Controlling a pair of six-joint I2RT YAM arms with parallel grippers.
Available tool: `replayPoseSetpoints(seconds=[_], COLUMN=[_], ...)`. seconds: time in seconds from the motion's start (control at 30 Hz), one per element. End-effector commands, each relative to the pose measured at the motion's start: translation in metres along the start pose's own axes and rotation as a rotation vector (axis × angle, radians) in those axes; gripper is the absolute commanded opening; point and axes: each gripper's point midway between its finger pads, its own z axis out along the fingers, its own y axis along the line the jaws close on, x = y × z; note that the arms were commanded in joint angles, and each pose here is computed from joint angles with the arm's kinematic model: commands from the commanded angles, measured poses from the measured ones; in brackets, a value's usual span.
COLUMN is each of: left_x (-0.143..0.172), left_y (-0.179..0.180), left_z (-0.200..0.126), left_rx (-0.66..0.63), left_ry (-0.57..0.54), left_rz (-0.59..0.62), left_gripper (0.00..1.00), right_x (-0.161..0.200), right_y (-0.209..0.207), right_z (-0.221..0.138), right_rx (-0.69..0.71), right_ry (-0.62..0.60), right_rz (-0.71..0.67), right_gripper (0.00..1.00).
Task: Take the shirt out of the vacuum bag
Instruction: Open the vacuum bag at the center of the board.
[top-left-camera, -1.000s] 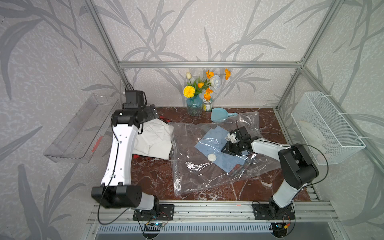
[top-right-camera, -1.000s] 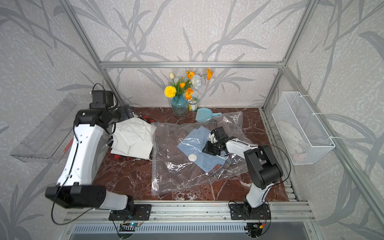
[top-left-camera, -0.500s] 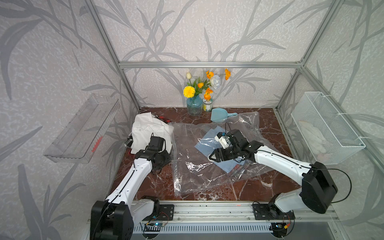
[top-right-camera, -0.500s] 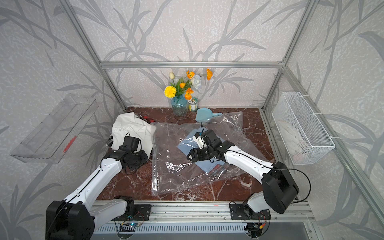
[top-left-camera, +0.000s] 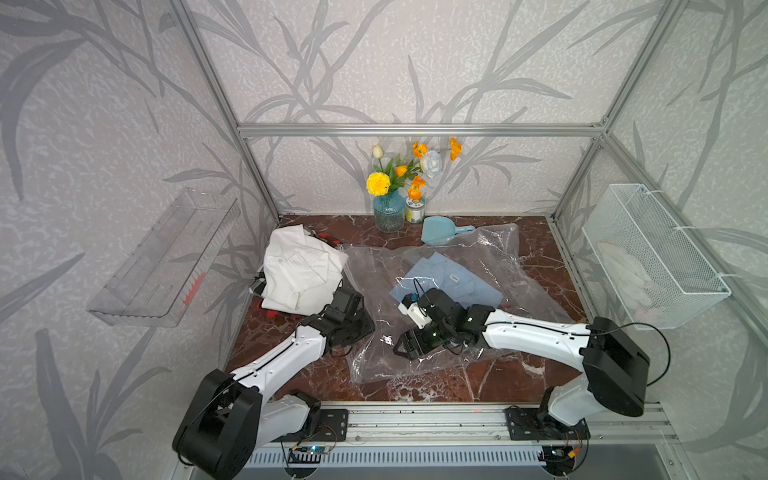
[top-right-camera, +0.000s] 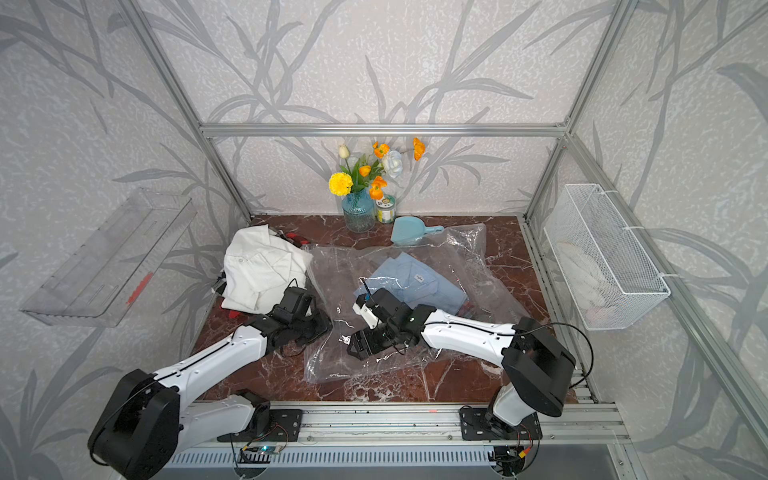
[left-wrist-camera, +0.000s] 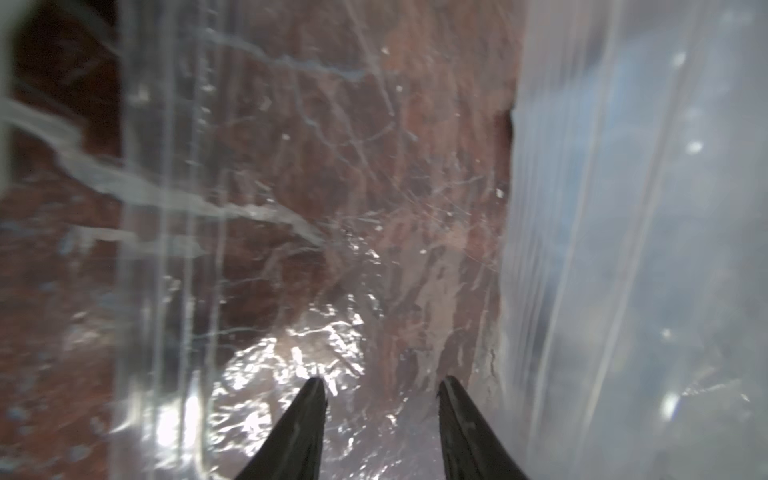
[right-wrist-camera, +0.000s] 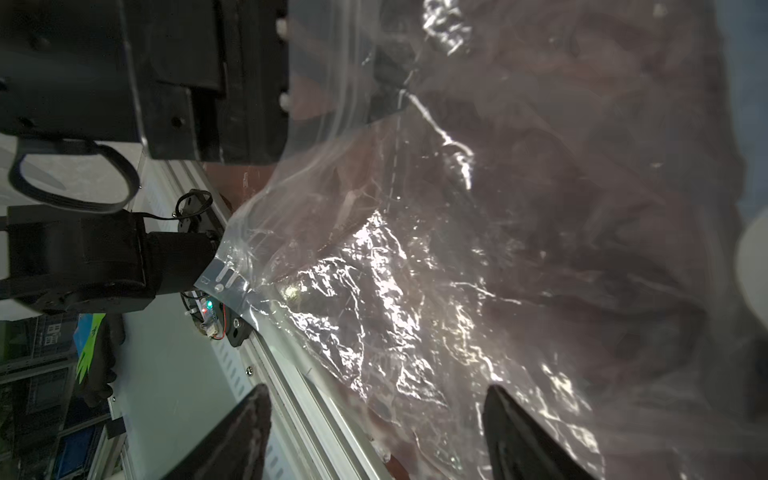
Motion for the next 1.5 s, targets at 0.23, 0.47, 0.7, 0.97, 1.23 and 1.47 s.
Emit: replayPoseSetpoints(seconds=[0.23, 0.47, 0.7, 0.97, 1.23, 1.47], left_x=[0.043, 0.066, 0.072, 0.076, 0.077, 0.076], left_y=[-0.047, -0.066, -0.054, -0.042, -0.038, -0.035], left_z=[0.008, 0.009, 0.014, 0.017, 0.016, 0.019], left_rx=[0.171, 0.214, 0.205, 0.199, 0.207, 0.170], left_ry=[0.008, 0.018, 0.018, 0.011, 0.001, 0.001], left_rz=[0.052, 0.103, 0.087, 0.070, 0.070, 0.084], left_gripper=[0.46, 0.45, 0.42, 0.42, 0.41, 0.42], right_x=[0.009, 0.010, -0.008, -0.028, -0.033, -0.034], right_y=[0.023, 0.013, -0.012, -0.018, -0.026, -0.022], right_z=[0.005, -0.039, -0.046, -0.011, 0.005, 0.016], right_rx=[-0.033, 0.033, 0.120, 0.101, 0.130, 0.096], right_ry=[-0.093, -0.223, -0.295, -0.198, -0.168, -0.144], right_rz=[-0.041, 0.000, 0.067, 0.094, 0.118, 0.125], right_gripper=[0.87, 0.88, 0.88, 0.77, 0.41, 0.04])
